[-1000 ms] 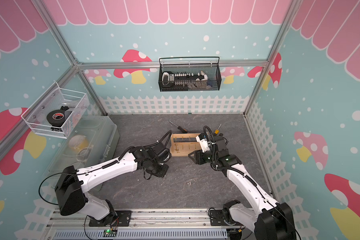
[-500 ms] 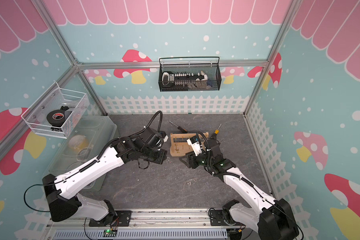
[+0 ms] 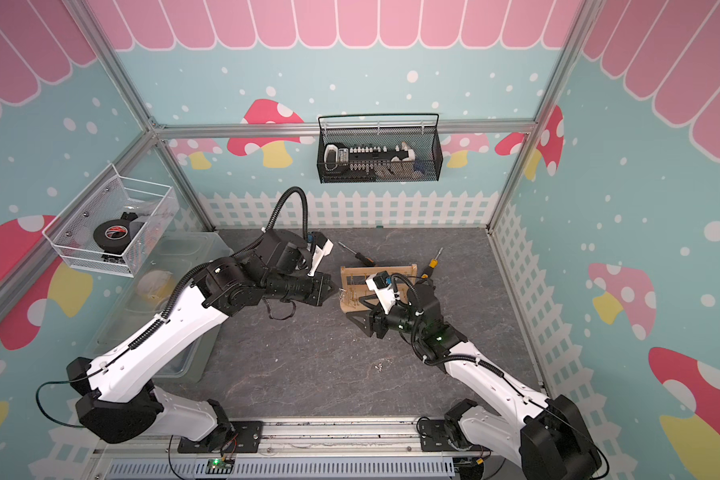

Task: Hang the necklace on the jewelry display stand
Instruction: Pick up the necklace from the center of the board.

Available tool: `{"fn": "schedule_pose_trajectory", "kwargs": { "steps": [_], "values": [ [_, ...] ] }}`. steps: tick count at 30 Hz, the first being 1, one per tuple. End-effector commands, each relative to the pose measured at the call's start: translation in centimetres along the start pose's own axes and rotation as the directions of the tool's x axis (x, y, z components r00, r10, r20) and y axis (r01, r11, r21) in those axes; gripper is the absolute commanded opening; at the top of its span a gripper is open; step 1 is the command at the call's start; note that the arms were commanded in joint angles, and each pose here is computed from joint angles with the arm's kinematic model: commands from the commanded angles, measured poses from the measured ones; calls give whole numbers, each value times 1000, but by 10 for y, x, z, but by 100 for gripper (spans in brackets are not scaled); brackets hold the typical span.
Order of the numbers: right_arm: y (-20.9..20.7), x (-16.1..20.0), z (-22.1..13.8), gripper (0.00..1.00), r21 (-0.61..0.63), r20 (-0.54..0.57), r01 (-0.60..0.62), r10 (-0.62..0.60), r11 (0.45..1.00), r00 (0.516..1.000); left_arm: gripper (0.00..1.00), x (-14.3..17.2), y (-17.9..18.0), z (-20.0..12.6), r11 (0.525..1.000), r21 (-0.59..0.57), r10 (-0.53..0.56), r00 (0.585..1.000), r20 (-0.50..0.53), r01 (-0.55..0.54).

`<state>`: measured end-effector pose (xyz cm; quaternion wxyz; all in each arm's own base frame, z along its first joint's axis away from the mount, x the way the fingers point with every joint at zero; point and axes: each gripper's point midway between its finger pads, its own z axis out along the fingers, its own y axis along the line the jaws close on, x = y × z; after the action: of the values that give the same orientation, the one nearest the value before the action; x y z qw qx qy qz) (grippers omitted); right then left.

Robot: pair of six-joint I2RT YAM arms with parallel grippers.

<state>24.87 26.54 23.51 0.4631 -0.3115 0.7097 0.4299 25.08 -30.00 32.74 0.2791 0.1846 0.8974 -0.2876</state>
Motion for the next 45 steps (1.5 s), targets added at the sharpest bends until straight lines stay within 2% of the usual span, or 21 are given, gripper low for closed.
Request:
{"fn": "schedule_pose_trajectory", "kwargs": {
  "steps": [1, 11, 15, 20, 26, 33, 39, 45],
  "values": [
    [4, -22, 4, 66, -15, 76, 87, -86, 996, 993, 0, -4, -10, -2, 999, 40, -4, 1000, -10, 4],
    [33, -34, 17, 64, -162, 96, 156, -142, 974, 985, 0, -4, -14, 3, 999, 53, -8, 1000, -26, 9],
    [33, -36, 20, 61, -163, 94, 157, -143, 974, 985, 0, -4, -16, 2, 998, 61, -7, 1000, -24, 9],
    [29, -35, 26, 46, -161, 76, 139, -128, 977, 989, 0, -4, -15, 0, 998, 57, -9, 1000, -18, 10],
    [31, -30, 27, 34, -185, 59, 130, -121, 974, 991, 0, -9, -13, -6, 999, 42, -5, 1000, 9, 4],
    [33, -25, 24, 26, -186, 40, 131, -126, 974, 991, 0, -12, -10, -8, 1000, 28, -6, 1000, 23, 6],
    [32, -20, 23, 27, -185, 21, 127, -125, 975, 992, 0, -14, -8, -9, 1000, 22, -10, 999, 32, 10],
    [32, -18, 23, 18, -183, 17, 127, -126, 975, 992, 0, -15, -7, -10, 1000, 18, -13, 999, 35, 12]
  ]
}}
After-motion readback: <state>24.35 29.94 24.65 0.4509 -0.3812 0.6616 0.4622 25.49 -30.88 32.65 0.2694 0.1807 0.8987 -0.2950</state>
